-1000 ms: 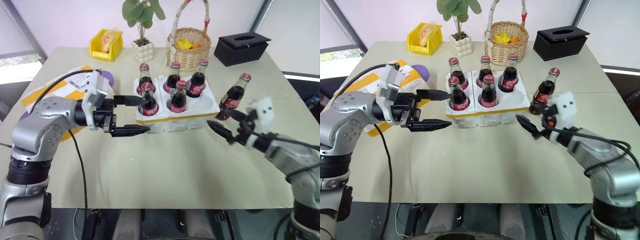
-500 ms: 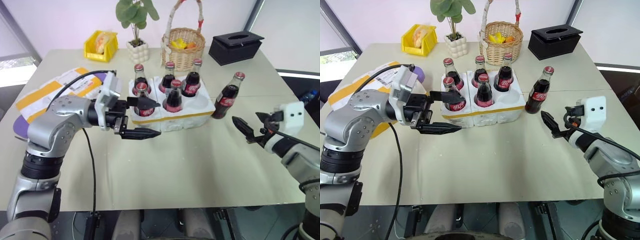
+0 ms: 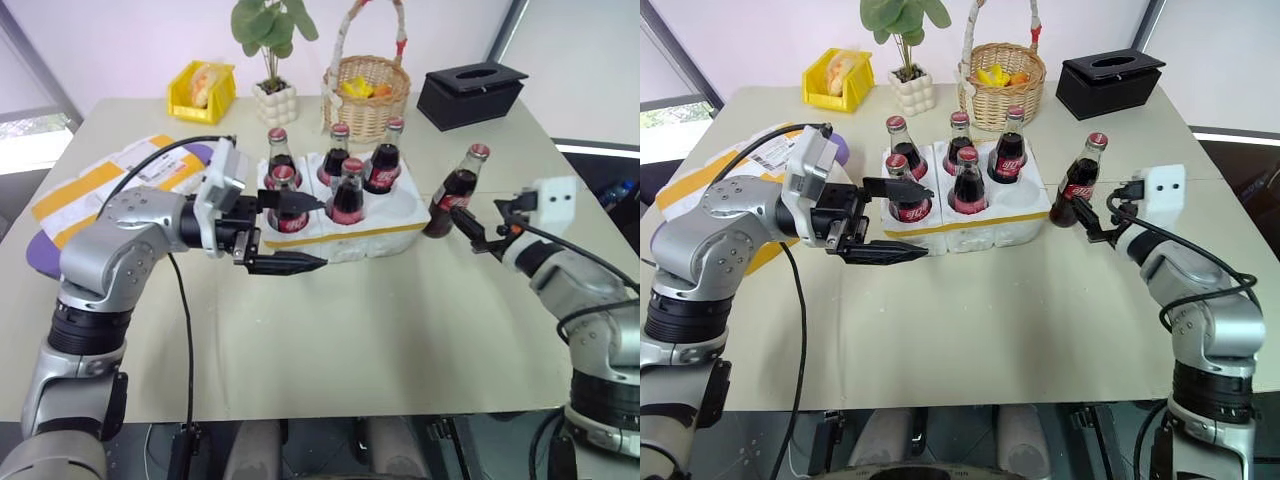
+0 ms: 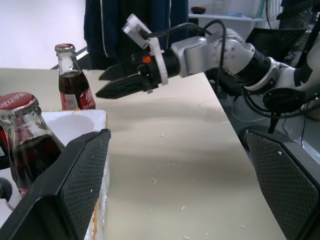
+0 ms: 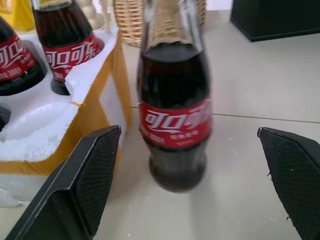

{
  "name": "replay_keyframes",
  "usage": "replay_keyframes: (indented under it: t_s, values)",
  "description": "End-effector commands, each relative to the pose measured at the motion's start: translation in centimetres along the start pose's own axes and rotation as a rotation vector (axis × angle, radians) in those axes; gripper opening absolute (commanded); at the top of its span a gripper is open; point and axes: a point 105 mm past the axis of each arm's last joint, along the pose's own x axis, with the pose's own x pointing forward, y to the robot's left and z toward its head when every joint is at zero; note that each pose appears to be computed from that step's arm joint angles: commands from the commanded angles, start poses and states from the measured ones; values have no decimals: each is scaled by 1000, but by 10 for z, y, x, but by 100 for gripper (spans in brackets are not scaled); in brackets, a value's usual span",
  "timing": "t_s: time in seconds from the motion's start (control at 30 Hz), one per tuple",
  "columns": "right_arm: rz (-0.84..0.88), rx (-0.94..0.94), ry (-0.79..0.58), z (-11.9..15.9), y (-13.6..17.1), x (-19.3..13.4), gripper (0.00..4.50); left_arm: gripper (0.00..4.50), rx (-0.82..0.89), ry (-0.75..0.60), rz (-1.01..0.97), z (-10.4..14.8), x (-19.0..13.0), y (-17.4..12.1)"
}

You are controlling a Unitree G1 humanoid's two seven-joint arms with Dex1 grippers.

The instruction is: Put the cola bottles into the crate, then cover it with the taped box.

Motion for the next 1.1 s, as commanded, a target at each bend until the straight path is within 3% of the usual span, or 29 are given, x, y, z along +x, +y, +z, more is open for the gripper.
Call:
replay_keyframes:
  t_s: [0.03, 0.57, 0.67, 0.73, 0.93, 1.1]
  values:
    - [-3, -15, -51, 12, 0, 9, 447, 450, 31, 0, 11, 6, -2, 1]
    - [-23, 19, -38, 2, -9, 52, 447, 450, 39, 5, 36, 5, -7, 0]
    - [-35, 37, -47, 2, -12, 54, 371, 450, 39, 5, 38, 5, -7, 1]
    - [-31, 35, -47, 2, -12, 53, 279, 450, 39, 5, 38, 5, -7, 0]
    - [-55, 17, -53, 7, -19, 40, 278, 450, 35, 6, 40, 4, -8, 1]
    - [-71, -85, -120, 43, -22, 19, 278, 450, 33, 6, 38, 4, -8, 1]
